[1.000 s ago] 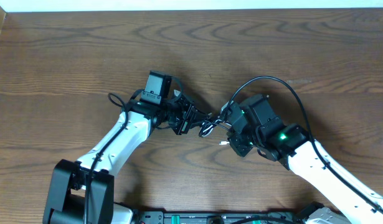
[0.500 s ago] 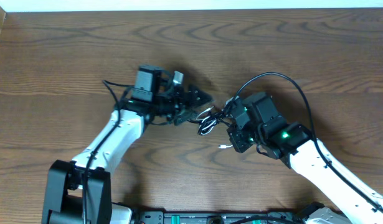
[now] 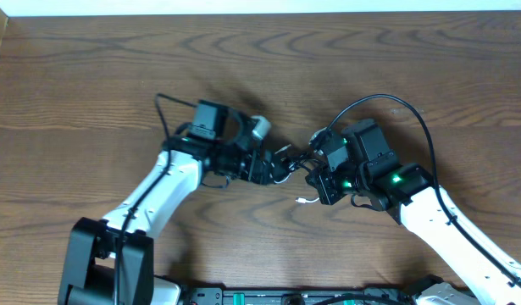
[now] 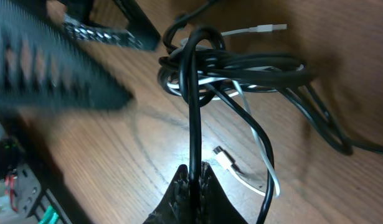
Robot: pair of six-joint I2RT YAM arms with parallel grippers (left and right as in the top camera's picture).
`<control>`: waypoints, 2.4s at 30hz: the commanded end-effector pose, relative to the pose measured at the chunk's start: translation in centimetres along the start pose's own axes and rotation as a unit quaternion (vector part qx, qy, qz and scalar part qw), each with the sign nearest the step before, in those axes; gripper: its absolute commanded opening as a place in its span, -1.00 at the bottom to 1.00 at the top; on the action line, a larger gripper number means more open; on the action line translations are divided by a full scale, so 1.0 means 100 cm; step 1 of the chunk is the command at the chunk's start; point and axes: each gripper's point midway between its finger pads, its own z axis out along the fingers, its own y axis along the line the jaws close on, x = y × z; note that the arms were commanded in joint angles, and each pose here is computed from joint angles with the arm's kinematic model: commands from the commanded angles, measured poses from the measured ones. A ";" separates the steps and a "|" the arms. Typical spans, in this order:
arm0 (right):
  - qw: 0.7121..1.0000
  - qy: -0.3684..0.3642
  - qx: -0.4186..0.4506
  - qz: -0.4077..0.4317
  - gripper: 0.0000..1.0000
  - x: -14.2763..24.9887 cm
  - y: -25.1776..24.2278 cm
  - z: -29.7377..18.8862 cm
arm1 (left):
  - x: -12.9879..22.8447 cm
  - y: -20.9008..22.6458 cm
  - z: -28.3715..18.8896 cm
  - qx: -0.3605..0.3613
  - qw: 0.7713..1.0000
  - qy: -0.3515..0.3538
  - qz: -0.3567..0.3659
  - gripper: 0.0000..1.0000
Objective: Untangle cables
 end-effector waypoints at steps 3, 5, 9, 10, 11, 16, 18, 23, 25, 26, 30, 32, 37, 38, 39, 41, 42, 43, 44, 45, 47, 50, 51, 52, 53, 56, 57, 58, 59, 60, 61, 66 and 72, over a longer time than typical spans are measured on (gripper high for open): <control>1.000 -0.003 -0.019 0.008 -0.98 -0.004 0.007 -0.002 | 0.012 0.011 0.018 -0.078 0.985 0.038 0.151 0.33; 1.000 -0.003 -0.019 0.008 -0.98 -0.004 0.007 -0.002 | 0.013 0.016 0.020 -0.105 0.981 0.044 0.159 0.02; 1.000 -0.001 -0.019 0.006 -0.98 -0.003 0.007 -0.002 | 0.012 0.025 0.019 -0.136 0.976 0.046 0.163 -0.46; 1.000 0.000 -0.018 0.006 -0.98 -0.002 0.006 -0.002 | 0.012 0.025 0.019 -0.137 0.976 0.046 0.163 -0.51; 1.000 0.000 -0.018 0.006 -0.98 -0.002 0.006 -0.002 | 0.012 0.025 0.019 -0.136 0.976 0.046 0.163 -0.53; 1.000 0.002 -0.018 0.008 -0.98 -0.001 0.006 -0.002 | 0.011 0.025 0.019 -0.137 0.977 0.043 0.158 -0.59; 1.000 0.004 -0.018 0.009 -0.98 0.001 0.005 -0.001 | 0.009 0.025 0.019 -0.136 0.978 0.039 0.156 -0.63; 1.000 0.008 -0.017 0.011 -0.98 0.005 0.004 0.001 | 0.002 0.023 0.020 -0.136 0.977 0.027 0.165 -0.85; 1.000 0.009 -0.017 0.011 -0.98 0.006 0.004 0.001 | 0.000 0.022 0.020 -0.132 0.977 0.023 0.168 -0.85; 1.000 0.010 -0.017 0.011 -0.98 0.007 0.003 0.002 | 0.000 0.020 0.020 -0.128 0.977 0.022 0.169 -0.85; 1.000 0.010 -0.017 0.012 -0.98 0.010 0.002 0.004 | -0.001 0.017 0.021 -0.118 0.977 0.019 0.174 -0.85; 1.000 0.006 -0.017 0.010 -0.98 0.009 0.002 0.005 | -0.001 0.014 0.022 -0.109 0.977 0.019 0.183 -0.86; 1.000 0.004 -0.018 0.009 -0.98 0.006 -0.001 0.011 | 0.003 -0.005 0.025 -0.052 0.974 0.023 0.217 -0.85; 1.000 0.007 -0.017 0.010 -0.98 0.006 -0.002 0.014 | 0.003 -0.005 0.025 -0.050 0.974 0.023 0.219 -0.85; 1.000 0.010 -0.017 0.012 -0.98 0.007 -0.004 0.017 | 0.003 -0.005 0.025 -0.050 0.974 0.023 0.219 -0.85; 1.000 0.017 -0.019 0.015 -0.98 0.009 -0.006 0.023 | 0.003 -0.005 0.025 -0.050 0.974 0.023 0.219 -0.85; 0.999 0.019 -0.022 0.016 -0.98 0.008 -0.007 0.027 | 0.003 -0.005 0.025 -0.050 0.974 0.023 0.219 -0.85; 0.999 0.019 -0.024 0.016 -0.98 0.008 -0.007 0.030 | 0.003 -0.005 0.025 -0.050 0.974 0.023 0.219 -0.85; 0.999 0.018 -0.024 0.015 -0.98 0.007 -0.009 0.033 | 0.003 -0.005 0.025 -0.050 0.974 0.023 0.219 -0.86; 0.999 0.016 -0.026 0.014 -0.98 0.005 -0.009 0.035 | 0.003 -0.005 0.025 -0.050 0.974 0.023 0.219 -0.85; 0.999 0.010 -0.029 0.012 -0.98 0.002 -0.009 0.039 | 0.003 -0.005 0.025 -0.050 0.974 0.023 0.221 -0.85; 0.999 -0.005 -0.040 0.003 -0.98 -0.006 -0.005 0.039 | 0.003 -0.005 0.025 -0.050 0.974 0.023 0.220 -0.85; 0.999 -0.010 -0.041 0.000 -0.98 -0.009 -0.005 0.039 | 0.003 -0.005 0.025 -0.050 0.974 0.023 0.220 -0.85; 0.999 -0.020 -0.042 -0.005 -0.98 -0.014 -0.004 0.039 | 0.003 -0.005 0.025 -0.050 0.974 0.023 0.220 -0.85; 0.999 -0.026 -0.042 -0.007 -0.98 -0.017 -0.005 0.038 | 0.004 -0.005 0.025 -0.050 0.974 0.023 0.220 -0.85; 0.998 -0.046 -0.044 -0.009 -0.98 -0.027 -0.007 0.034 | 0.005 -0.005 0.025 -0.050 0.974 0.026 0.218 -0.85; 0.997 -0.049 -0.051 -0.009 -0.99 -0.028 -0.006 0.032 | 0.006 -0.006 0.025 -0.047 0.974 0.027 0.218 -0.85; 0.997 -0.051 -0.059 -0.009 -0.99 -0.029 -0.004 0.031 | 0.008 -0.009 0.025 -0.036 0.973 0.029 0.226 -0.85; 0.996 -0.052 -0.065 -0.007 -0.98 -0.030 -0.004 0.030 | 0.010 -0.014 0.026 -0.022 0.972 0.031 0.234 -0.85; 0.996 -0.053 -0.069 -0.005 -0.98 -0.030 -0.004 0.029 | 0.012 -0.019 0.026 -0.005 0.970 0.032 0.242 -0.85; 0.996 -0.053 -0.069 -0.002 -0.98 -0.030 -0.006 0.028 | 0.014 -0.024 0.026 0.010 0.968 0.033 0.249 -0.86; 0.995 -0.045 -0.083 0.010 -0.98 -0.027 -0.007 0.025 | 0.011 -0.013 0.025 -0.023 0.970 0.034 0.239 -0.85; 0.990 -0.012 -0.141 0.022 -0.98 -0.010 0.005 0.018 | 0.003 0.017 0.021 -0.115 0.977 0.027 0.179 -0.37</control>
